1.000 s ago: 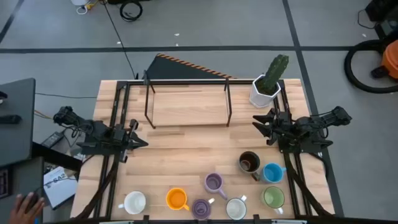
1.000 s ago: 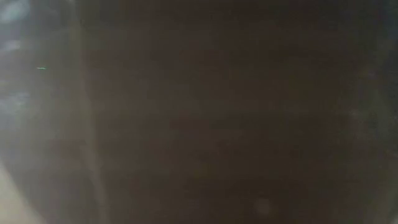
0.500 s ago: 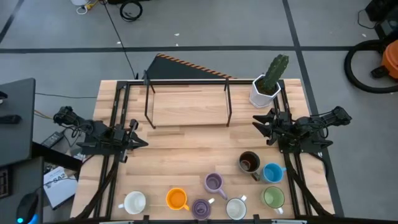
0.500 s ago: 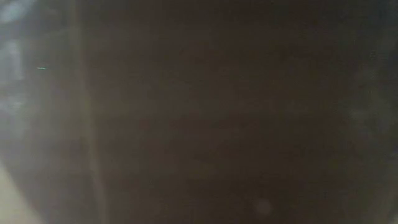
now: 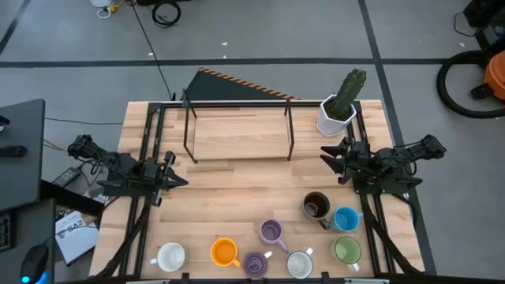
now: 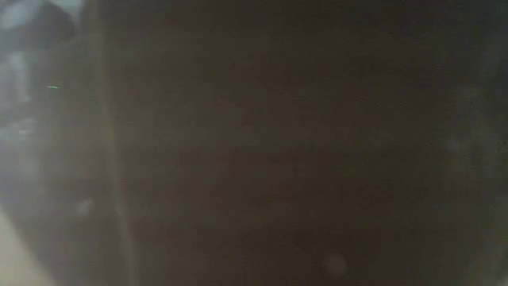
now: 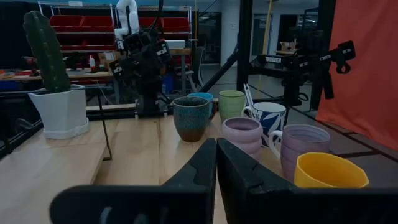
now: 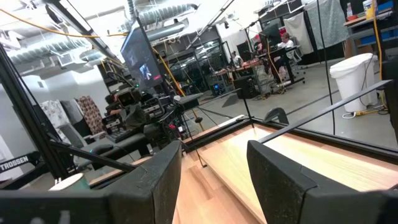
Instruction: Place coffee mugs
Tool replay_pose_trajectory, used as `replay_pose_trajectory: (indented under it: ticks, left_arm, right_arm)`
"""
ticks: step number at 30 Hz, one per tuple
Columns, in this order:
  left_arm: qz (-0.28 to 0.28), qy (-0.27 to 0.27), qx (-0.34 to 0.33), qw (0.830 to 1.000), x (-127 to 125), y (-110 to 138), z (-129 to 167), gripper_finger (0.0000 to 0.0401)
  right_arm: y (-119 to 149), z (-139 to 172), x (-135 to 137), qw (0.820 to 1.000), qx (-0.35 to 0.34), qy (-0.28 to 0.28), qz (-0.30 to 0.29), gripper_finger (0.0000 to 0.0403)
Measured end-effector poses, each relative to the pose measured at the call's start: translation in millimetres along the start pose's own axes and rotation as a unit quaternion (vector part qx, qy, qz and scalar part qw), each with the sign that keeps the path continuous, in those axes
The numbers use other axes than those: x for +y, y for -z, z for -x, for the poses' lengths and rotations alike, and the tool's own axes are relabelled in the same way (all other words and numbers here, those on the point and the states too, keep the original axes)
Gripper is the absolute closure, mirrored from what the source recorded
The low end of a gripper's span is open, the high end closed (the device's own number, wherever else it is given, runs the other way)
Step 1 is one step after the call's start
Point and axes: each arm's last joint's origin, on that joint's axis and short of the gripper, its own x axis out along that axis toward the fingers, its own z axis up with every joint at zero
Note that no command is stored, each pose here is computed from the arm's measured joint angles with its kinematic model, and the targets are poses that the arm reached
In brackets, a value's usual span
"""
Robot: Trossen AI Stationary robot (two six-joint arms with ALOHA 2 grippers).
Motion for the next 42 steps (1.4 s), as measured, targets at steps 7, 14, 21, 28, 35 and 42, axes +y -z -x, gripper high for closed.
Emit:
replay_pose_trajectory:
  ticks: [7, 14, 21, 28, 35, 42]
  left_arm:
    - [0.0, 0.0, 0.0, 1.0, 0.0, 0.0, 0.0, 0.0383]
    - [0.0, 0.0, 0.0, 1.0, 0.0, 0.0, 0.0, 0.0383]
    - [0.0, 0.0, 0.0, 1.0, 0.0, 0.0, 0.0, 0.0383]
    - [0.009, 0.0, -0.011, 1.0, 0.0, -2.2, 0.0, 0.0383]
    - [0.071, 0.002, -0.057, 0.996, 0.3, -11.4, 0.6, 0.0383]
    - [0.083, -0.001, -0.083, 0.993, 0.9, -16.6, 1.4, 0.0383]
  right_arm:
    - [-0.1, 0.0, 0.0, 1.0, 0.0, 0.0, 0.0, 0.0213]
    - [-0.1, 0.0, 0.0, 1.0, 0.0, 0.0, 0.0, 0.0213]
    - [0.0, 0.0, 0.0, 1.0, 0.0, 0.0, 0.0, 0.0213]
    - [0.0, 0.0, 0.0, 1.0, 0.0, 0.0, 0.0, 0.0213]
    - [-1.5, 0.0, 0.4, 1.0, -0.007, -0.003, -0.005, 0.0213]
    - [-6.3, 0.2, 0.5, 0.999, -0.03, 0.007, -0.021, 0.0213]
